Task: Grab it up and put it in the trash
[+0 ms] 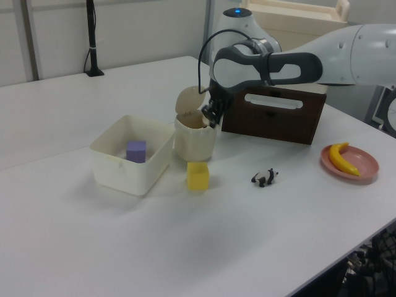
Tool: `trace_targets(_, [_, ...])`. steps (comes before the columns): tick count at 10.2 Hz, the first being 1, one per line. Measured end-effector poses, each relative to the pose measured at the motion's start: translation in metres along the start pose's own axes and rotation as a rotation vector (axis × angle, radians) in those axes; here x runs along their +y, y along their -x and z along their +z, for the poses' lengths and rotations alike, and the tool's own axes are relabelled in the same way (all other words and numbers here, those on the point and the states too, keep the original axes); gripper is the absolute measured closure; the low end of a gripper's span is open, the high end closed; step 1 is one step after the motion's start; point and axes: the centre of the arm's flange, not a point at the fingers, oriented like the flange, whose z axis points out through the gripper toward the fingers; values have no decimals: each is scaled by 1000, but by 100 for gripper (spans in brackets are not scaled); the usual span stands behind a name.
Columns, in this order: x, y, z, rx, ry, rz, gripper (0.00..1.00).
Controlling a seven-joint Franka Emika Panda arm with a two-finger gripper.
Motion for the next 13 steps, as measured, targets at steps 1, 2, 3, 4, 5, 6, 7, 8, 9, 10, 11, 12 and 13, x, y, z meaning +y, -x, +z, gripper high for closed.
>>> trace_targets(1, [8, -10, 3, 91, 7, 10, 85])
trace_targets(2, [17, -18, 13, 172, 13, 23, 80])
trace_targets(3, [22, -23, 19, 226, 17, 30, 80])
trace_targets(4, [27, -27, 24, 276, 20, 35, 78])
trace_targets(5, [29, -27, 26, 284, 21, 38, 66])
trace_targets(6, [29, -27, 27, 286, 21, 39, 49])
trace_targets(7, [30, -28, 26, 287, 22, 39, 31])
trace_targets(8, [30, -28, 26, 287, 22, 39, 25])
trace_targets(9, [30, -28, 26, 287, 22, 39, 10])
trace_targets(10, [30, -27, 26, 277, 21, 39, 0])
trace_targets(11, [30, -20, 22, 205, 18, 40, 0])
trace_targets(12, [30, -5, 4, 81, 16, 41, 0])
trace_targets(13, [29, 6, -13, 5, 15, 43, 0])
